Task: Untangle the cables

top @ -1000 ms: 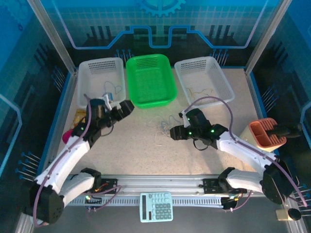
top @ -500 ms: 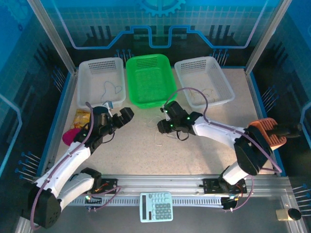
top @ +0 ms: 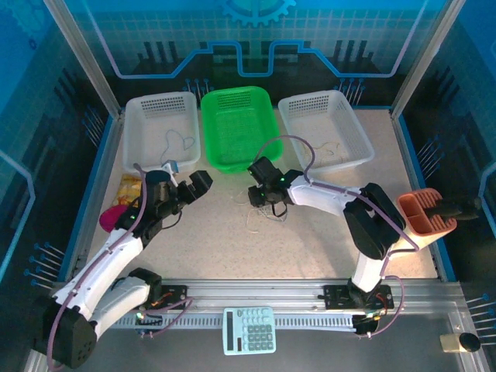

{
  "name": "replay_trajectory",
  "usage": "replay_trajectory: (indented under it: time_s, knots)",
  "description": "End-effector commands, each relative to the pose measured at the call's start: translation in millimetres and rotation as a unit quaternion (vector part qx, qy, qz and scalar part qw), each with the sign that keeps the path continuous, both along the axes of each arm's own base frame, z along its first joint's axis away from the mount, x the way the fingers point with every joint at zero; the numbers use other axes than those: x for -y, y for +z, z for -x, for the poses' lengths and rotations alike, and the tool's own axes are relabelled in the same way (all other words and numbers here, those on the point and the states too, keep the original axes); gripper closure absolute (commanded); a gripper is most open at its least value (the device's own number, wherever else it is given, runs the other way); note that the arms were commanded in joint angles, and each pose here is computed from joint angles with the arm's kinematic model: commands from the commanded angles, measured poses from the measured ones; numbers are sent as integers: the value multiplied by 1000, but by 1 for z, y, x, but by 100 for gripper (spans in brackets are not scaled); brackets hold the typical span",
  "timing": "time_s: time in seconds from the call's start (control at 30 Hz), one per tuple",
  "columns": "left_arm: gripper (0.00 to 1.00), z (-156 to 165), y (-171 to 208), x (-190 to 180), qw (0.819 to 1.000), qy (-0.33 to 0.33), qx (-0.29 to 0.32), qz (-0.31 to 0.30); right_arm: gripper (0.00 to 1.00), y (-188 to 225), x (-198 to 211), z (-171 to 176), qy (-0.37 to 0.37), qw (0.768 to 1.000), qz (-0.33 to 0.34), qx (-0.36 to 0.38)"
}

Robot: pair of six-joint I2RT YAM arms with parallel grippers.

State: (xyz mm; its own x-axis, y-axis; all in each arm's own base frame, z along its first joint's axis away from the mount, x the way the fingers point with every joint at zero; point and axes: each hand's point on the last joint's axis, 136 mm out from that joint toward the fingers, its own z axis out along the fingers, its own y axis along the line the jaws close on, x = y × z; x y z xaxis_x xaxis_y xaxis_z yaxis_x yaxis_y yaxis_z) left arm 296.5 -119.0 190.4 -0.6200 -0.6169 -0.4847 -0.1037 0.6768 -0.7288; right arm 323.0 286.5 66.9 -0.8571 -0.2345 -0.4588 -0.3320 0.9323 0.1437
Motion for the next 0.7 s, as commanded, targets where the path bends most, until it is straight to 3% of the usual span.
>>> replay_trajectory:
  time_s: [0.0, 0.17, 0.37, 0.5, 0.67]
  knots:
    - [1, -2, 22, 0, 1000, 1, 28, 0, 70, -6, 0, 3, -7, 1000, 14, -10]
    - [1, -2, 22, 0, 1000, 2, 28, 2, 71, -9, 1, 4, -10, 1000, 13, -13]
    - [1, -2, 22, 1, 1000, 1, 28, 4, 100, 0, -1, 2, 3, 1000, 7, -6]
    - [1, -1, 23, 1, 1000, 1, 31, 5, 100, 18, -2, 3, 16, 1000, -12, 4]
    - [1, -1, 26, 2, 999, -4, 34, 6, 100, 73, -2, 9, 27, 996, -74, 48]
